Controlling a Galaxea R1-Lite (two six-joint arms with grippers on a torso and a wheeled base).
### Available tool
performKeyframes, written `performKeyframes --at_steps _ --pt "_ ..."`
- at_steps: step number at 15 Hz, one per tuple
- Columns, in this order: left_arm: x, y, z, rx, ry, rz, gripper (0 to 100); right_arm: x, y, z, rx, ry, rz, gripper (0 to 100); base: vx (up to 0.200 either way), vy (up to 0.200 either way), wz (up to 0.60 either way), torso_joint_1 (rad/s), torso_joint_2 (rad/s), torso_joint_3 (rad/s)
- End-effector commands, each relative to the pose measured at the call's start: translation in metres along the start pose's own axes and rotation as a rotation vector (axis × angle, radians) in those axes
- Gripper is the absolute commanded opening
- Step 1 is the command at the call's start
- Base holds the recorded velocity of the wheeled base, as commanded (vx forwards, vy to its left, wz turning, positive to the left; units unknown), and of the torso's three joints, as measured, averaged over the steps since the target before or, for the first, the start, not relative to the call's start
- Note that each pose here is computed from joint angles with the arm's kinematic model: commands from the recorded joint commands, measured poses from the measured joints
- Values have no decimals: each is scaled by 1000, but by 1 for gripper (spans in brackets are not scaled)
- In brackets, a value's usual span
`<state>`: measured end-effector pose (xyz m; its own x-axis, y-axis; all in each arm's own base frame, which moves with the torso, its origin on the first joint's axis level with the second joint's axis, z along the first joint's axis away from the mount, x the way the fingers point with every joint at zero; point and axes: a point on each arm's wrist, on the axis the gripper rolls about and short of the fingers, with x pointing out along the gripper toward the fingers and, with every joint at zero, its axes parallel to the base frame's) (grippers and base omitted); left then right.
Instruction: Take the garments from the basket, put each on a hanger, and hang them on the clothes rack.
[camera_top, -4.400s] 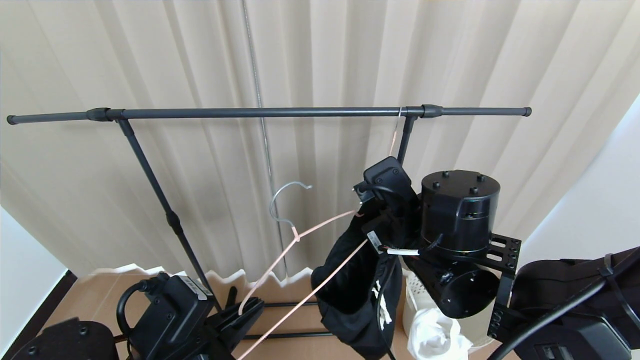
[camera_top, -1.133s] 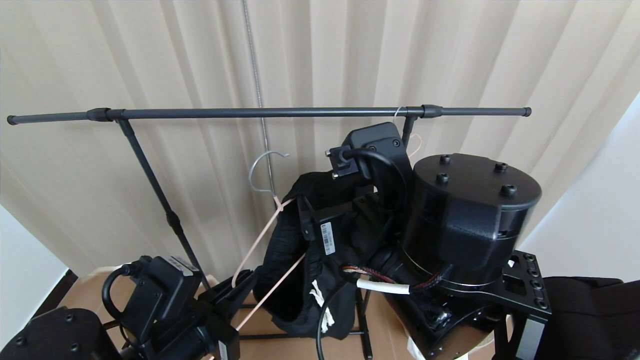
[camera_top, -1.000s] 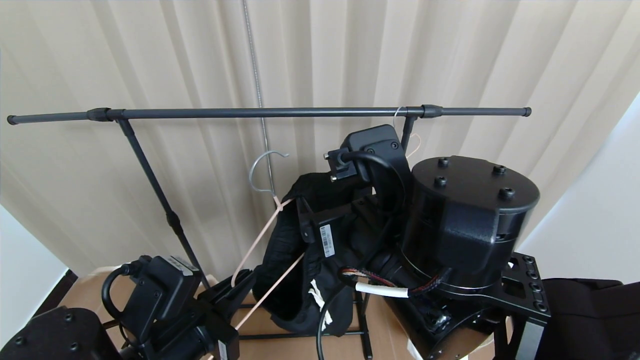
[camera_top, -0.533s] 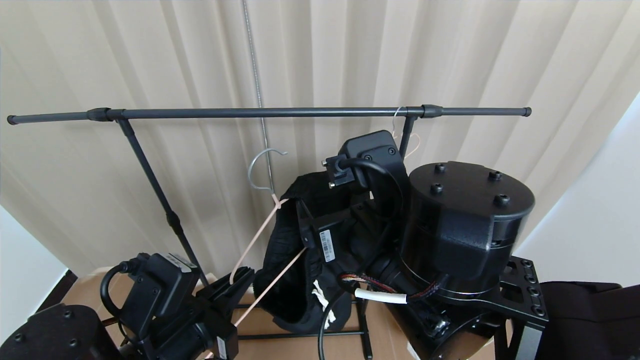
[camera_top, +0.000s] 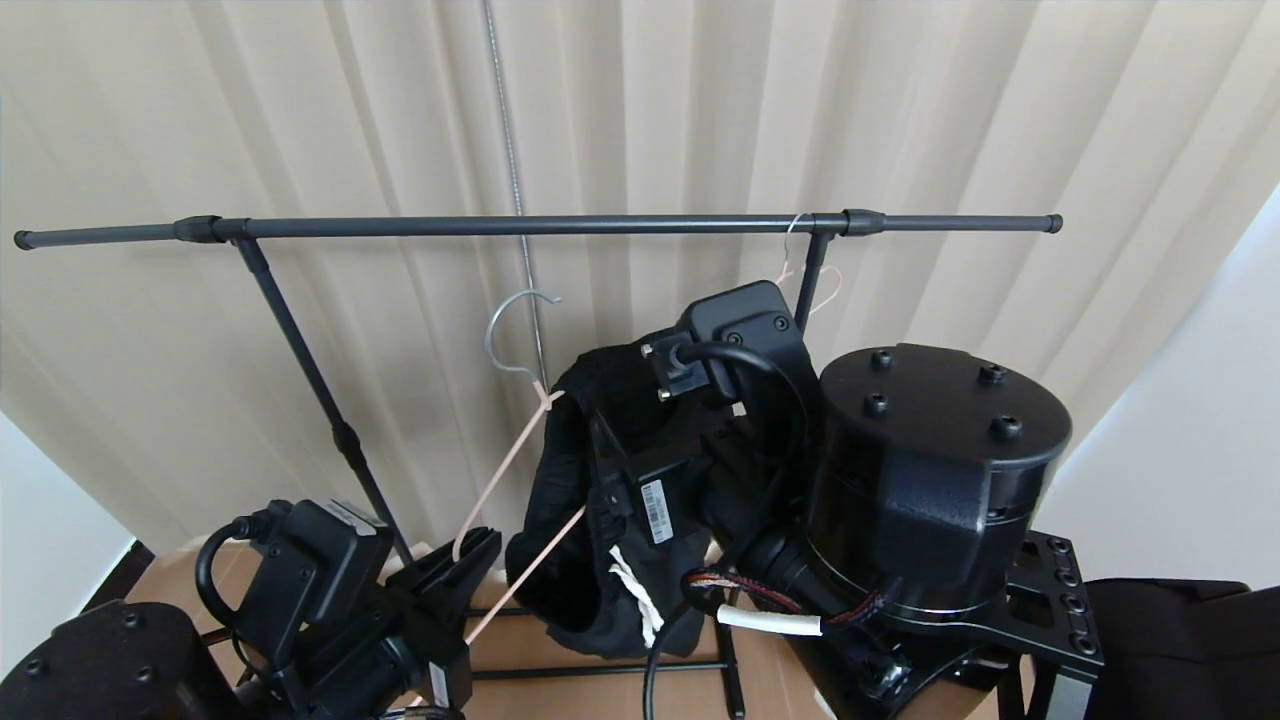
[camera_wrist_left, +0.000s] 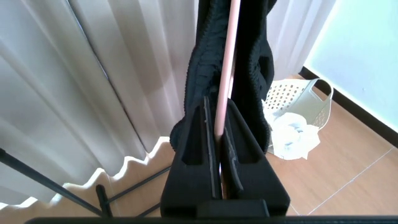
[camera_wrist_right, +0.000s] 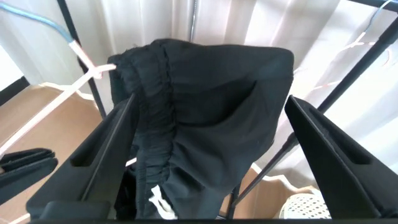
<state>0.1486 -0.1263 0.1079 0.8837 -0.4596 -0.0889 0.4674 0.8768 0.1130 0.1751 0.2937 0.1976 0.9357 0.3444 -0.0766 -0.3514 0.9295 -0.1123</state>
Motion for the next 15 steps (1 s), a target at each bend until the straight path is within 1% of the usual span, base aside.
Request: performKeyframes --at_steps 1,3,6,7,8,10,11,12,13,15 --pt "0 0 0 -1 -1 1 0 -1 -1 -3 -7 7 5 100 0 0 0 0 0 0" --pt "-1 1 -1 1 6 -2 0 -5 -3 -2 -7 5 56 100 0 0 0 0 0 0" --pt "-3 0 0 -9 0 -16 0 -6 -19 2 -6 0 84 100 0 0 0 0 0 0" --pt "-6 0 -1 -10 -2 -76 0 -3 -48 11 -25 -24 73 100 0 0 0 0 0 0" --pt "-6 5 1 -12 -18 -141 0 -3 -69 17 -39 -39 79 100 0 0 0 0 0 0" --pt "-4 19 0 -19 -32 -234 0 -4 -101 24 -66 -19 98 100 0 0 0 0 0 0" --pt "-1 24 2 -21 -49 -262 0 -8 -115 29 -92 -9 125 100 0 0 0 0 0 0" --pt "3 29 2 -23 -49 -278 0 -11 -128 34 -128 0 168 100 0 0 0 0 0 0" --pt "7 30 -2 -24 -33 -299 0 -11 -143 37 -167 30 211 100 0 0 0 0 0 0" --pt "10 31 -5 -27 -21 -339 0 -13 -158 41 -208 91 292 100 0 0 0 0 0 0"
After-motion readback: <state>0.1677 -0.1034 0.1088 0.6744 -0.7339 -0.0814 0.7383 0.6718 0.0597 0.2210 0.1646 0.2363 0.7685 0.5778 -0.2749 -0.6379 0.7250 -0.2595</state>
